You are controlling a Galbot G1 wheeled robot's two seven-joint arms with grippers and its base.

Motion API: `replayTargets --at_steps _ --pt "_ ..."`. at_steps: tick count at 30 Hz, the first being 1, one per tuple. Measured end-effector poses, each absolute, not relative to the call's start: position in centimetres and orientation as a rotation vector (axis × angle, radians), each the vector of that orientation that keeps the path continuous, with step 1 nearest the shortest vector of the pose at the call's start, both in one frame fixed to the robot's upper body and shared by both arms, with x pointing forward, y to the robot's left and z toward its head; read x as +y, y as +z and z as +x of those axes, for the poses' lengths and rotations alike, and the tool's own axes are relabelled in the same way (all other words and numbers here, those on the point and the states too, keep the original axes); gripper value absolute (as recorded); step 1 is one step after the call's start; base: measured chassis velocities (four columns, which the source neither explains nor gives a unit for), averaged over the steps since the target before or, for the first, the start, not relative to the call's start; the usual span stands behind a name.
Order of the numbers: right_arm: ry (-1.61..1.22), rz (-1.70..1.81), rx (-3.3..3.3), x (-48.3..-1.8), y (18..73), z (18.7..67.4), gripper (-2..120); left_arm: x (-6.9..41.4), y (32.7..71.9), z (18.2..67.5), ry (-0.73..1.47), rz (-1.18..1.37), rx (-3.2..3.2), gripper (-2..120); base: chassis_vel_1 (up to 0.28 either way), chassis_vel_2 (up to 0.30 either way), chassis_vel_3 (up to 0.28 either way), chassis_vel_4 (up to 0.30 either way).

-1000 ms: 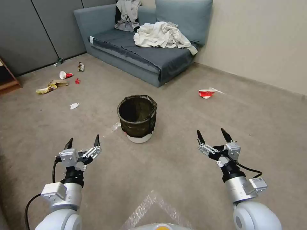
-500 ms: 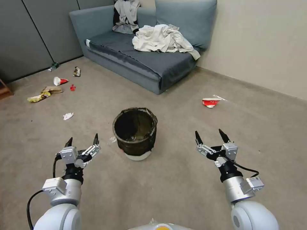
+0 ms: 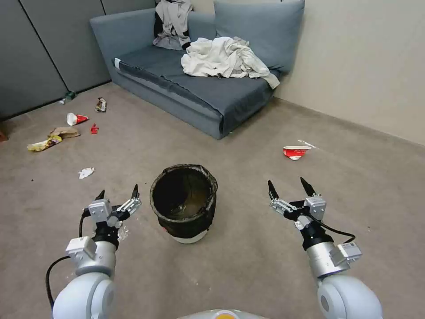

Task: Pick up the trash can from the floor.

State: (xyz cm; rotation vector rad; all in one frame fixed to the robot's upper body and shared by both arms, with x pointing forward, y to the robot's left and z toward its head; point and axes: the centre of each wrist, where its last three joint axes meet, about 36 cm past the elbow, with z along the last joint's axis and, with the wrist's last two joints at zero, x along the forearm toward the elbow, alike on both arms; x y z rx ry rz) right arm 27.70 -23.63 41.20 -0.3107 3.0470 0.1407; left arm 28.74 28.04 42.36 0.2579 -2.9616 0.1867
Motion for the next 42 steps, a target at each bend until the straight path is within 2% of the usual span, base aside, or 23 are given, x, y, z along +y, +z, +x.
replayTargets --at_steps 6,22,29,32,34,35,37,39,41,42 --pt "0.125 -0.290 3.051 -24.1 41.1 27.4 100 27.9 42.5 32.9 0.318 0.189 -2.756 100 0.000 0.000 0.000 0.000" --pt "0.128 -0.202 3.052 -24.7 41.0 26.2 100 25.7 40.7 38.8 0.425 0.160 -2.532 99 0.000 0.000 0.000 0.000" --pt "0.126 -0.182 3.052 -24.8 41.0 26.0 100 25.4 39.7 40.1 0.402 0.200 -2.452 86 0.000 0.000 0.000 0.000" --pt "0.128 -0.179 3.051 -24.8 41.0 26.0 100 25.4 39.4 40.3 0.413 0.205 -2.420 73 0.000 0.000 0.000 0.000" --pt "0.128 -0.179 3.051 -24.8 41.0 26.0 100 25.4 39.4 40.3 0.413 0.205 -2.420 73 0.000 0.000 0.000 0.000" --pt "0.128 -0.178 3.051 -24.8 41.0 26.0 100 25.4 39.3 40.3 0.414 0.206 -2.415 63 0.000 0.000 0.000 0.000" --pt "0.128 -0.178 3.051 -24.8 41.0 26.0 100 25.4 39.3 40.4 0.415 0.206 -2.412 62 0.000 0.000 0.000 0.000" --pt "0.128 -0.178 3.051 -24.8 41.0 26.0 100 25.5 39.2 40.4 0.420 0.206 -2.405 50 0.000 0.000 0.000 0.000" --pt "0.128 -0.178 3.051 -24.8 41.0 26.0 100 25.5 39.2 40.4 0.420 0.206 -2.405 50 0.000 0.000 0.000 0.000" --pt "0.128 -0.178 3.051 -24.8 40.9 26.1 100 25.5 39.2 40.4 0.421 0.206 -2.404 40 0.000 0.000 0.000 0.000"
